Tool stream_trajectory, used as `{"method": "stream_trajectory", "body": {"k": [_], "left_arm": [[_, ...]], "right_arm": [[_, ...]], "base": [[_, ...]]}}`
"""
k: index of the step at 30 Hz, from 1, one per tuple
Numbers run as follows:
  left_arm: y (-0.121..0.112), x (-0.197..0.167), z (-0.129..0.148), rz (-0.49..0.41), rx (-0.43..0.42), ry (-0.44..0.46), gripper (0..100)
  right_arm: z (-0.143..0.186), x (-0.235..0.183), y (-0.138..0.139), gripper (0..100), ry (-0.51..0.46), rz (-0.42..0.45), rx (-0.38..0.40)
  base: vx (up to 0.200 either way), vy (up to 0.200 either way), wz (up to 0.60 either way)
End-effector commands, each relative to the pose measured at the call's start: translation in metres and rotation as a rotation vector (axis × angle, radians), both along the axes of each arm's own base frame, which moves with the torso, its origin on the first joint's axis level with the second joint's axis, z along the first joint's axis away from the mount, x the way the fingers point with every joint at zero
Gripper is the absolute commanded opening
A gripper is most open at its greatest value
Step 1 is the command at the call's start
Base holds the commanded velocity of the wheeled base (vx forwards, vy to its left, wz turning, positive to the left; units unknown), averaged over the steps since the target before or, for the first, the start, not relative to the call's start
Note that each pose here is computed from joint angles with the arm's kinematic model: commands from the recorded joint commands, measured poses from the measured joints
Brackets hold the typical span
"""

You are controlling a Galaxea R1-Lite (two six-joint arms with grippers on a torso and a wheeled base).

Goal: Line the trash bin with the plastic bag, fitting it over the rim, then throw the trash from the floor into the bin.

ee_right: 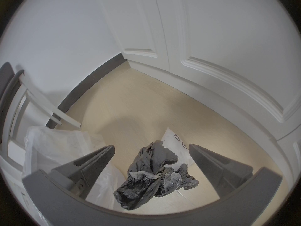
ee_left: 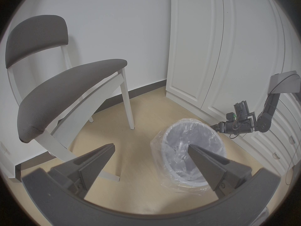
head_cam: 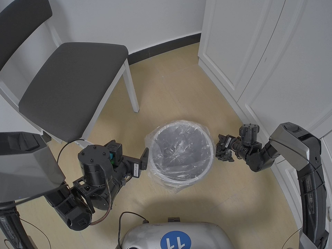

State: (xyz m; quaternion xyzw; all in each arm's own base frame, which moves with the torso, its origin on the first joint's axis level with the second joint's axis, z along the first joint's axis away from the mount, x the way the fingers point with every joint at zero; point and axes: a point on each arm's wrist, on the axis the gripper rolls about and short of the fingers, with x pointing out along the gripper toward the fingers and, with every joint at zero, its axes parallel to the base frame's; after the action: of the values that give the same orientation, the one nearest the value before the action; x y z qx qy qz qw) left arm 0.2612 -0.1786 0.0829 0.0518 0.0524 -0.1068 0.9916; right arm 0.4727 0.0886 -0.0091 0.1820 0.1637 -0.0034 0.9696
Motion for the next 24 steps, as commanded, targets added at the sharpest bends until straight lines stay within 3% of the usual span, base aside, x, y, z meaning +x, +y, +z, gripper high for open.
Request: {"method": "stream_trajectory", "body": {"k": [1, 14, 24], "left_arm": [[-0.001, 0.0, -0.001, -0.001, 0.001, 0.003, 100], [-0.002, 0.0, -0.005, -0.004, 0.007, 0.011, 100], [-0.003, 0.0, -0.008, -0.007, 0.012, 0.019, 100]], "right_arm": [[-0.008, 0.005, 0.0, 100, 0.035, -0.002, 0.056], [-0.019, 0.018, -0.002, 100, 0.061, -0.022, 0.235], [-0.036, 0.017, -0.001, 100, 0.097, -0.017, 0.241]], "base": [[0.0, 0.0, 0.0], [0.0, 0.0, 0.0], [0.0, 0.0, 0.0]]}}
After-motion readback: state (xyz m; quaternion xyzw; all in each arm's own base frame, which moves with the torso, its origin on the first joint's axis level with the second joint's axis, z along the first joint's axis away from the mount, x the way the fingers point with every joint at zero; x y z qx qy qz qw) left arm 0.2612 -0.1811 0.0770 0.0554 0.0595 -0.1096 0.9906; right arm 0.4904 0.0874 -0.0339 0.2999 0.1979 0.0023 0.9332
